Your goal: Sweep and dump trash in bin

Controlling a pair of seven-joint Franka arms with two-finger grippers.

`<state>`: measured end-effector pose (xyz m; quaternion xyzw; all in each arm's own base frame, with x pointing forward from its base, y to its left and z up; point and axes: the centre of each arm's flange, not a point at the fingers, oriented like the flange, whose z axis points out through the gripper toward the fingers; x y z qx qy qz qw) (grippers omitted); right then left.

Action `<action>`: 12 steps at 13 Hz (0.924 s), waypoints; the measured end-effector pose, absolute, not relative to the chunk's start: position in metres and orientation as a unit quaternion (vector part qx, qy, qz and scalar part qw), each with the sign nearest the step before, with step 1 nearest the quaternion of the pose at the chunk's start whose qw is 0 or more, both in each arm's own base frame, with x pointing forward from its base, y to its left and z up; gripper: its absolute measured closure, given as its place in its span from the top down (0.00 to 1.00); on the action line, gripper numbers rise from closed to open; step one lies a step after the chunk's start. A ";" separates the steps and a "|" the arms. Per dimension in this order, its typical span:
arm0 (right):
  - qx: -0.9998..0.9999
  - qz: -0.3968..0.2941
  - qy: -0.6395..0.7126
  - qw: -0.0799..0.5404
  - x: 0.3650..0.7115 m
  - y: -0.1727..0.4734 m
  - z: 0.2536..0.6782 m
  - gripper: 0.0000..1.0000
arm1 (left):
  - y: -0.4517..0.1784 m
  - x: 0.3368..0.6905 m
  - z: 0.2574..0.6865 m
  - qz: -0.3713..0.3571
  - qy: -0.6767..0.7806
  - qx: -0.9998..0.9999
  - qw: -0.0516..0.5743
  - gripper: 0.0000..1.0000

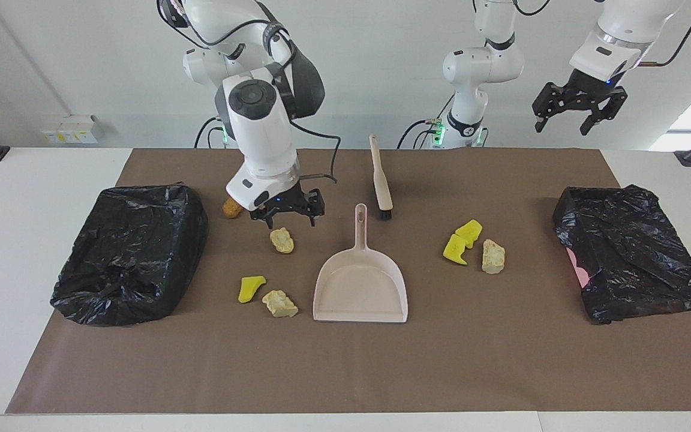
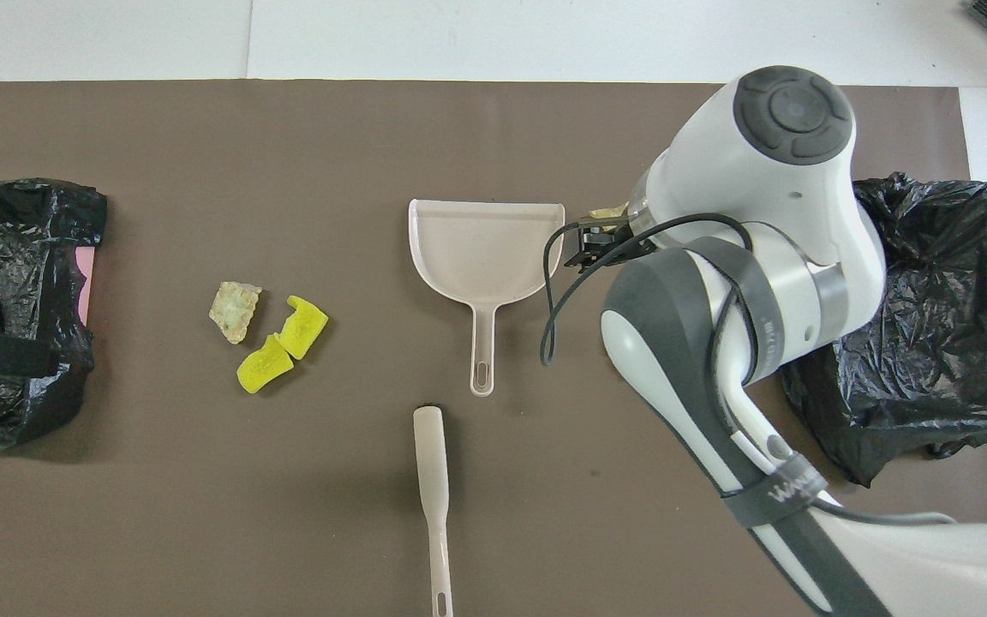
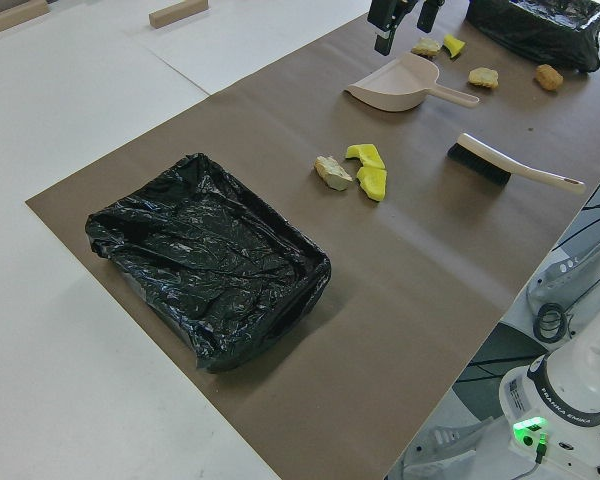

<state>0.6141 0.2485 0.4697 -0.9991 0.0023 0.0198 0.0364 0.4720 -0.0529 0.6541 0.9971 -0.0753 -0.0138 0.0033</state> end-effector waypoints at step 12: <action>-0.994 0.053 0.092 0.033 0.570 0.380 0.339 1.00 | -0.161 0.361 0.553 -0.079 -0.081 0.993 0.005 1.00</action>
